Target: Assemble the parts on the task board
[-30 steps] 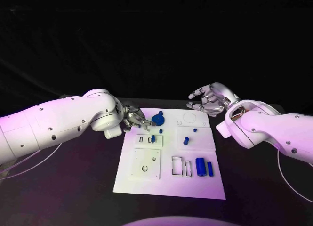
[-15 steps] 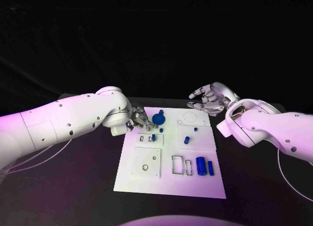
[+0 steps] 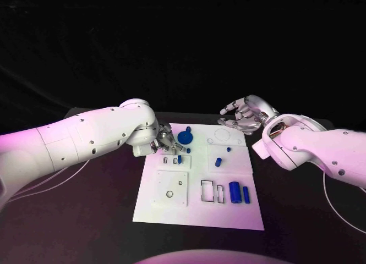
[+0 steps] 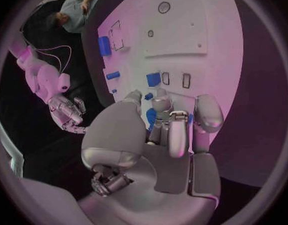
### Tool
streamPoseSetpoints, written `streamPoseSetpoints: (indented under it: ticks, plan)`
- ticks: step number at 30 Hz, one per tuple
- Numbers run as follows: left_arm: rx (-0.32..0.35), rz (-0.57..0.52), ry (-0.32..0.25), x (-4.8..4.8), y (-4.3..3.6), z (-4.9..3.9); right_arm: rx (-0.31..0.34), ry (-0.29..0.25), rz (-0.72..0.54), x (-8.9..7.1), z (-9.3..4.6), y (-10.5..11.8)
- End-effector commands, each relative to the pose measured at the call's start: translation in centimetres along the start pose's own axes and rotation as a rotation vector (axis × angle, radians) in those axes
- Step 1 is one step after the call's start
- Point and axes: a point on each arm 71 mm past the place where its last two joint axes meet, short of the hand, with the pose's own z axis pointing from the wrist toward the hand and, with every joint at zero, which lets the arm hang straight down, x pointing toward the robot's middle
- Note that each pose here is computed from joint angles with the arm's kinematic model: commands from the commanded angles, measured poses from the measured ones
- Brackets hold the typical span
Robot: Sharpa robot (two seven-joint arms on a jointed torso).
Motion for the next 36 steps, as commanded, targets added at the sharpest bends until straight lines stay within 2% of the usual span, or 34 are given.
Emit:
streamPoseSetpoints:
  ticks: [1,16,36]
  plan:
    - [-0.015,0.029,0.04,0.24,-0.14,0.11,0.001,0.018,-0.008,0.19,0.04,0.02]
    - [-0.016,0.043,0.069,0.54,-0.7,0.56,0.006,0.025,-0.009,0.33,0.15,0.02]
    - [-0.024,0.063,0.106,0.72,-0.66,0.69,0.017,0.032,-0.011,0.44,0.21,-0.13]
